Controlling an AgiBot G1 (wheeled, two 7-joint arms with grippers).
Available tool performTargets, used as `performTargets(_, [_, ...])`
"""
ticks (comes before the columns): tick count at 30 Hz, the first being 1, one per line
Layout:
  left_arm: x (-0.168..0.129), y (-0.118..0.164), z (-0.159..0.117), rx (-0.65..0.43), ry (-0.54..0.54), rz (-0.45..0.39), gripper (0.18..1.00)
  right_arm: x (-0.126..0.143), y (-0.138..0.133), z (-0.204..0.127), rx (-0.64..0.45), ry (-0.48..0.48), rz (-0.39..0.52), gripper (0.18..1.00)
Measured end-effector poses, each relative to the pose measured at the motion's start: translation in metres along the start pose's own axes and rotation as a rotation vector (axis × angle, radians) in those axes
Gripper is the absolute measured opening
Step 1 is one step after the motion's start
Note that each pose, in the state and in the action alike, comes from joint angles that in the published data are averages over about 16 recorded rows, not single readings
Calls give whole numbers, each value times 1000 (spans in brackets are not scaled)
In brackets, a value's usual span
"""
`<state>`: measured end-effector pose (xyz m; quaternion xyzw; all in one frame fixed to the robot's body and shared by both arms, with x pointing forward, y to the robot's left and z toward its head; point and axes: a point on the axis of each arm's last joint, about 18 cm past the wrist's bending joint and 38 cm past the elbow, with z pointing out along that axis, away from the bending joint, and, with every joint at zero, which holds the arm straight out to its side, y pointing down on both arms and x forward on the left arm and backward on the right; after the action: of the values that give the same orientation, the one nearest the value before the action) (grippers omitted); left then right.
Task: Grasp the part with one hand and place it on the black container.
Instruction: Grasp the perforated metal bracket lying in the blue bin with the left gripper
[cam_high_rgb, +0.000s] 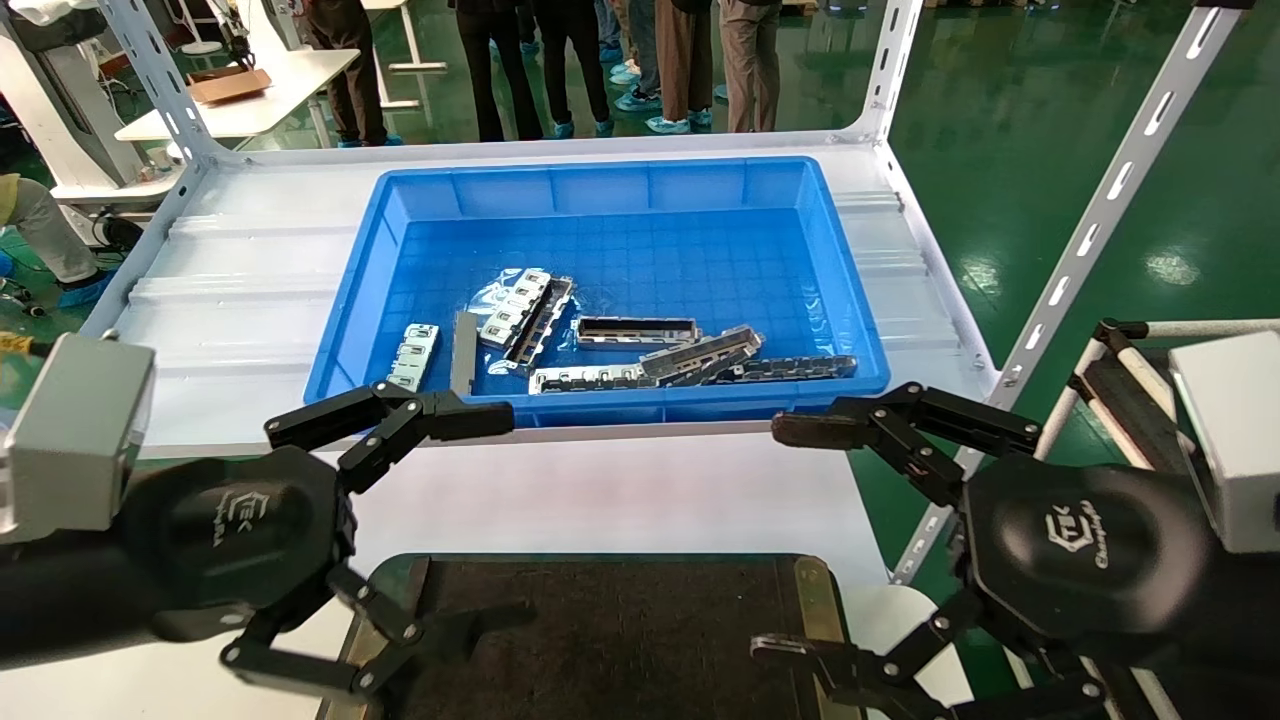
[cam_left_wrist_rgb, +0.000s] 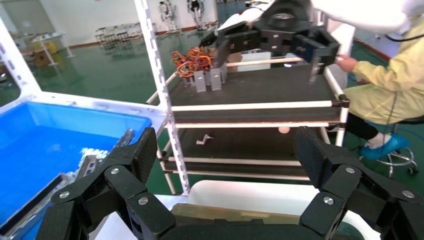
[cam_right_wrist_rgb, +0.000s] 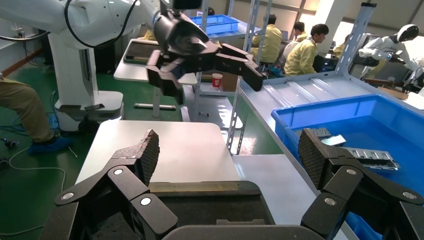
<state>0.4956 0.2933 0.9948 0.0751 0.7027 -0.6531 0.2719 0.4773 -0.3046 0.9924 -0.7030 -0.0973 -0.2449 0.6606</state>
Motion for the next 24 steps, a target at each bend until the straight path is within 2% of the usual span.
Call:
performTargets(11, [-34,11,18,-40,-150,-35,1001,0,0,0,0,0,0,1001])
performTargets(24, [-97,36,52,-84,-359,-94,1001,0,0,0,0,0,0,1001])
